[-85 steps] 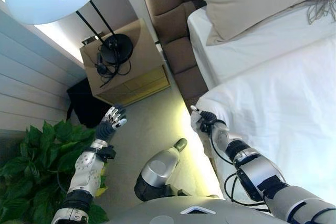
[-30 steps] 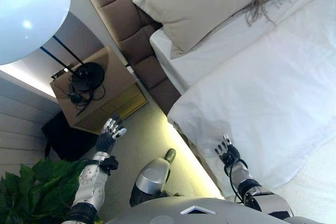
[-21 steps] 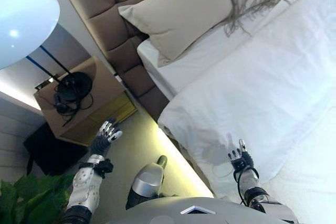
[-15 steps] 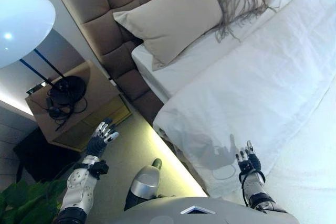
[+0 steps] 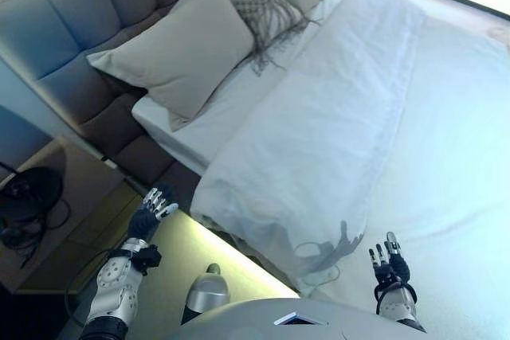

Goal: Make the bed neatly

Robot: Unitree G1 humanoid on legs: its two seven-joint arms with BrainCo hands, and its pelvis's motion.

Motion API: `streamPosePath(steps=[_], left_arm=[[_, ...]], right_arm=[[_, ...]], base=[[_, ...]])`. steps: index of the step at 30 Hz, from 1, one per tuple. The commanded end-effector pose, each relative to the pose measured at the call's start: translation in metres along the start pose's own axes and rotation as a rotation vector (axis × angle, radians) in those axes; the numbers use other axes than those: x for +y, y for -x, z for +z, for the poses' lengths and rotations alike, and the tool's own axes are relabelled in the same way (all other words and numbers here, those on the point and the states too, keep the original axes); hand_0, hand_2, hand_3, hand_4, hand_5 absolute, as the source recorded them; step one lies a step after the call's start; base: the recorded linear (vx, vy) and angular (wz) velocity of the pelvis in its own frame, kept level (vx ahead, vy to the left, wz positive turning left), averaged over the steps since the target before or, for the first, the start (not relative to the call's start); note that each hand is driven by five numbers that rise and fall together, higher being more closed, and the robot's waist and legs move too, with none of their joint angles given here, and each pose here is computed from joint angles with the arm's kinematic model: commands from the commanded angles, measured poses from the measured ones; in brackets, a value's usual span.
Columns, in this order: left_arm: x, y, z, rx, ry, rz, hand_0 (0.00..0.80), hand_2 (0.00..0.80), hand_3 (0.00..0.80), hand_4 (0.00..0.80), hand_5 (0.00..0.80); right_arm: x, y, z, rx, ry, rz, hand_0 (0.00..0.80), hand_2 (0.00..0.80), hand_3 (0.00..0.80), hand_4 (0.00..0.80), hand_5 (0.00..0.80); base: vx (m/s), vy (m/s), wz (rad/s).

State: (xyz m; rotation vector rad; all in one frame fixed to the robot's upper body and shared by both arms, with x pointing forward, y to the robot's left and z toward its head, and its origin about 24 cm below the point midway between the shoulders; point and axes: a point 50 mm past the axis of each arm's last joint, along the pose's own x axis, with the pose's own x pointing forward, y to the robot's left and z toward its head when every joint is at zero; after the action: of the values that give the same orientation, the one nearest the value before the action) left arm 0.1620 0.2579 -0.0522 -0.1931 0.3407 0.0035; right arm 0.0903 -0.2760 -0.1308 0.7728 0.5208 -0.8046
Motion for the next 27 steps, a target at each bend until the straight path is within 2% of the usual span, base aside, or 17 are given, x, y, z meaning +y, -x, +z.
streamPosePath(steps=[1,6,14,20,27], left_arm=[[-0.006,-0.013,0.028,-0.109,-0.066,-0.044,0.0,0.0,0.0,0.0,0.0],[-0.01,-0.014,0.031,-0.102,-0.073,-0.064,0.0,0.0,0.0,0.0,0.0],[-0.024,-0.021,0.036,-0.128,-0.038,-0.112,0.0,0.0,0.0,0.0,0.0],[-0.028,-0.025,0.034,-0.111,-0.039,-0.08,0.0,0.0,0.0,0.0,0.0],[-0.028,-0.026,0.036,-0.108,-0.025,-0.067,0.0,0.0,0.0,0.0,0.0]], right_arm=[[0.011,-0.008,0.037,-0.149,0.021,0.042,0.0,0.0,0.0,0.0,0.0],[0.009,-0.004,0.039,-0.177,0.039,0.029,0.0,0.0,0.0,0.0,0.0],[0.026,0.001,0.032,-0.162,0.042,0.178,0.0,0.0,0.0,0.0,0.0],[0.058,0.002,0.014,-0.087,0.009,0.287,0.0,0.0,0.0,0.0,0.0],[0.068,0.004,0.011,-0.09,0.073,0.293,0.0,0.0,0.0,0.0,0.0]], base=[[-0.003,-0.051,-0.16],[-0.028,-0.046,-0.09],[-0.017,-0.017,-0.11],[0.012,0.007,-0.1],[0.007,0.009,-0.04]])
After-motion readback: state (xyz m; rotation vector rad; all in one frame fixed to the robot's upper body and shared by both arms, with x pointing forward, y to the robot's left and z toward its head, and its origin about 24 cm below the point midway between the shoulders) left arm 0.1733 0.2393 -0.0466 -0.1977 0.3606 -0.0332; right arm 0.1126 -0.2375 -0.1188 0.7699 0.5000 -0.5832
